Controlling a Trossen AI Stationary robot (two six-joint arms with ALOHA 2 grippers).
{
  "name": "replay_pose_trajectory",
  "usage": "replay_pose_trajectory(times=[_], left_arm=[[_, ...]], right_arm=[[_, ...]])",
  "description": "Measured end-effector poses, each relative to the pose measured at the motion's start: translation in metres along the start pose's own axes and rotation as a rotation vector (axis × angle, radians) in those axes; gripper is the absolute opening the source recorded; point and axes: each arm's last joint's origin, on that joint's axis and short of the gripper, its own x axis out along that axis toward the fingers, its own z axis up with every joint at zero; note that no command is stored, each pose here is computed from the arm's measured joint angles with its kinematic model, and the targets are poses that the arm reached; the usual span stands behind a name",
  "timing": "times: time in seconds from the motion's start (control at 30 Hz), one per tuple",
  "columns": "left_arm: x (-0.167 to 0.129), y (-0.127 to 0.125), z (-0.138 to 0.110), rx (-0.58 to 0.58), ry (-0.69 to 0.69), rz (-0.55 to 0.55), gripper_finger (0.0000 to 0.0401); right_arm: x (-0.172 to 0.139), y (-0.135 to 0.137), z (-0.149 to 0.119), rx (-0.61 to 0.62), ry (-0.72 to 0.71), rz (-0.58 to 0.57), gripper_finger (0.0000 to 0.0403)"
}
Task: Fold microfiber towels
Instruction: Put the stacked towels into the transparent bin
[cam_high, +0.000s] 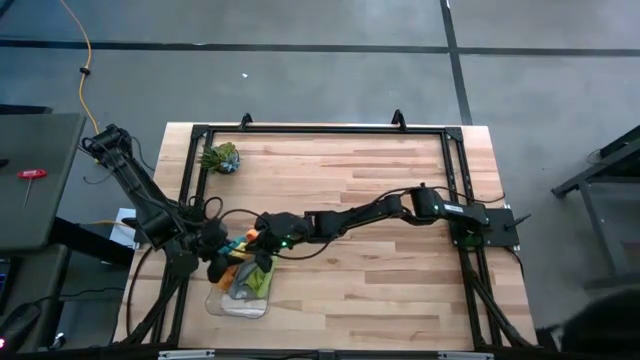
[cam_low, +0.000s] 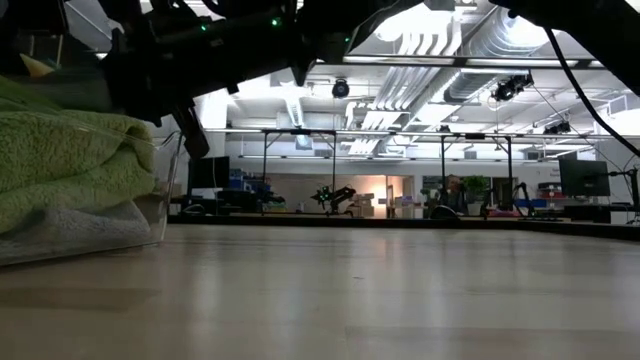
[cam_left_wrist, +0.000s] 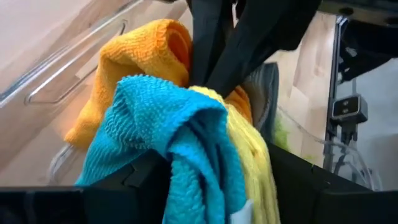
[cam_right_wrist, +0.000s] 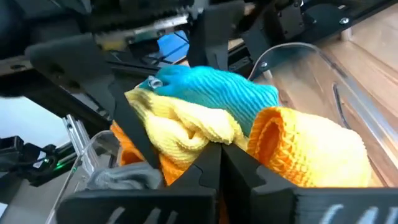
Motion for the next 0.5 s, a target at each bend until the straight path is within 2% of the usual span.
replay_pose_trajectory(times=[0.27,0.5], left_arm=[[-0.012,-0.01,0.01,0.033,0.051,-0.014,0.0211],[-0.022,-0.022,0.017,0.063,0.118,-0.083,0.0211]], right_arm=[[0.0,0.0,-0.001,-0.018,0.006,-0.003,0.0],[0.0,-0.002,0.0,-0.055,0.004,-0.006,0.0]])
